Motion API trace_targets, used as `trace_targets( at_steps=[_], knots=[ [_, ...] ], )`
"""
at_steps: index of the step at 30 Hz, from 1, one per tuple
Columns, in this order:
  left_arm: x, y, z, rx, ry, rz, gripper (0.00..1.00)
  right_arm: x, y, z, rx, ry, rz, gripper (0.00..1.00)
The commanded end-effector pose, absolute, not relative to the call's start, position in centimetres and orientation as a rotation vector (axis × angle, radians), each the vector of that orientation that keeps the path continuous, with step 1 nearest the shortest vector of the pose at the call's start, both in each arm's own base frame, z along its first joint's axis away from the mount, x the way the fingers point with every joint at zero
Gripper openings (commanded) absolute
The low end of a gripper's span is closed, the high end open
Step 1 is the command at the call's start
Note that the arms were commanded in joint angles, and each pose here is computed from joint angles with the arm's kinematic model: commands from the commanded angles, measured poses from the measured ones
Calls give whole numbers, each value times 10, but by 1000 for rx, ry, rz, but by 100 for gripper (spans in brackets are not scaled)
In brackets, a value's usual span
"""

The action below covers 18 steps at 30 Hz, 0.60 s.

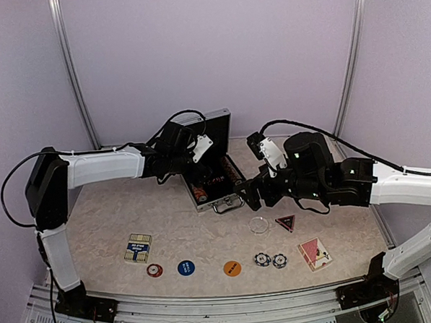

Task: Pack up texas hold em set

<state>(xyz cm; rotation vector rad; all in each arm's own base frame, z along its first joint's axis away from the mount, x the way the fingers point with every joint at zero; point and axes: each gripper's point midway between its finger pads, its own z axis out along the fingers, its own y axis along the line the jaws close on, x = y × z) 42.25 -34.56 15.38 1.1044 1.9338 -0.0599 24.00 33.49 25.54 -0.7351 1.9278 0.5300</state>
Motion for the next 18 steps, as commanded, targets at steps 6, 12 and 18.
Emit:
trace_targets(
  at_steps=[6,12,18],
  knots=[
    [439,-317,118,628,2236,-210,99,286,277,260,-425,2029,383,100],
    [435,-305,131,379,2245,-371,99,321,259,250,-331,2065,440,100],
    [421,-294,145,214,2234,-453,99,338,282,218,-410,2151,481,100]
  ],
)
